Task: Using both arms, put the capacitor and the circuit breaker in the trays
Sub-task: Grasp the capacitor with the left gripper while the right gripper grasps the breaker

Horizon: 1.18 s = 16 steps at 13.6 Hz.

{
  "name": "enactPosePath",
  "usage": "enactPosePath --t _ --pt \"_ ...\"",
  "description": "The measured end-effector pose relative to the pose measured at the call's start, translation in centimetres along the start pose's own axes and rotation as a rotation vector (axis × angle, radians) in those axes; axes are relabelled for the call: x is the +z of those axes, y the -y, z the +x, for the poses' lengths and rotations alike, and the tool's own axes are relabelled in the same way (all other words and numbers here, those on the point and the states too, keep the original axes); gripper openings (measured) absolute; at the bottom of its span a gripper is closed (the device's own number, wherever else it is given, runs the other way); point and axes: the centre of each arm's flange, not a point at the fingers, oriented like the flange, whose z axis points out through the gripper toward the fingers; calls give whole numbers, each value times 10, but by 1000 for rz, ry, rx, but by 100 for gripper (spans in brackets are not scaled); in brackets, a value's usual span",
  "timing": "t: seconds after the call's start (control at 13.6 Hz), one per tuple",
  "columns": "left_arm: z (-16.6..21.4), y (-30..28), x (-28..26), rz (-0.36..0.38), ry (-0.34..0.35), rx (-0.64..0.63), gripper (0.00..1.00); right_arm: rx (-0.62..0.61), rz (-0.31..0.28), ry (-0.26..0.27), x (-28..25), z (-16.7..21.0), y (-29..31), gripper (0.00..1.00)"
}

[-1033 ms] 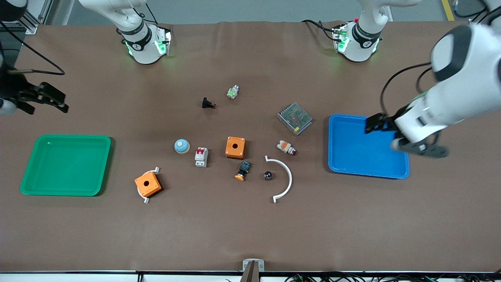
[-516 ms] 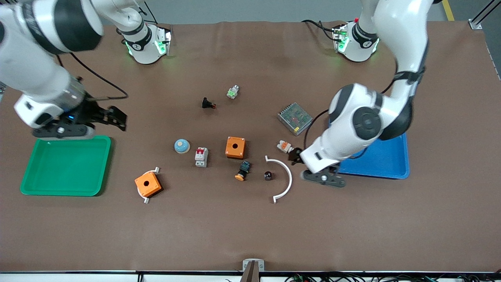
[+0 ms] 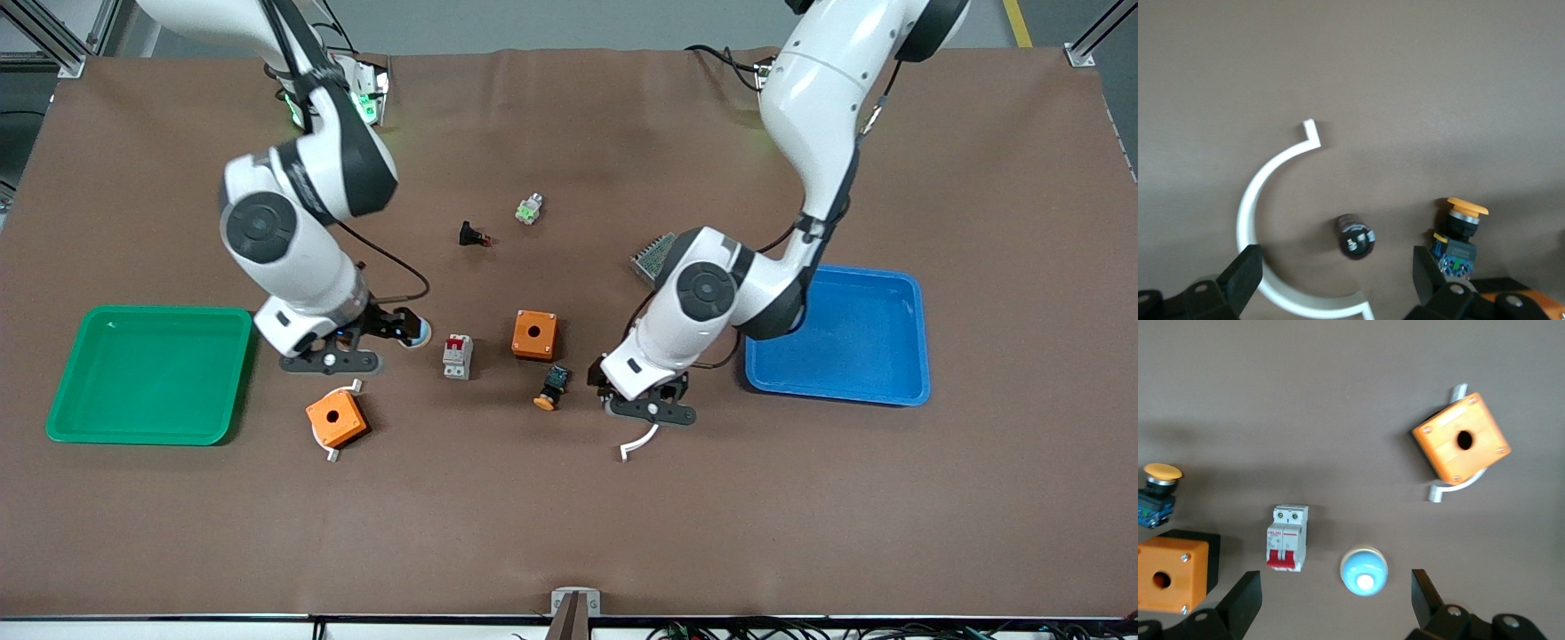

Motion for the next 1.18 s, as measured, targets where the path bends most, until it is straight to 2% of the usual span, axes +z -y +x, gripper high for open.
enactPosePath --t 0.22,0.37,0.52,0.59,0.74,0.81,0.89,0.96,1.03,1.11,1.18 --pt "-12 -5 33 44 -19 -3 100 3 -6 2 39 -5 27 93" --pt "-18 -6 49 66 -29 -7 97 29 21 9 60 -4 32 91" --pt "-20 -6 56 68 -30 -8 87 37 34 15 83 -4 38 90" --pt "-19 -6 56 68 -31 -14 87 33 32 19 93 -6 42 88" --pt "-21 -11 55 65 -33 -17 72 28 29 20 111 -7 47 87" --pt "-22 -14 55 64 -33 -15 72 28 26 23 120 -8 48 83" --pt "-24 -16 55 63 -32 -12 64 26 23 25 129 -8 48 83" --pt "-25 -18 55 63 -32 -8 64 23 19 30 135 -9 48 79" --pt "-26 -20 55 62 -31 -6 59 15 16 35 139 -10 48 79" --pt "-26 -20 56 63 -31 -5 59 10 14 37 141 -10 49 70" --pt "-26 -20 56 66 -33 -1 52 7 15 36 142 -9 49 59"
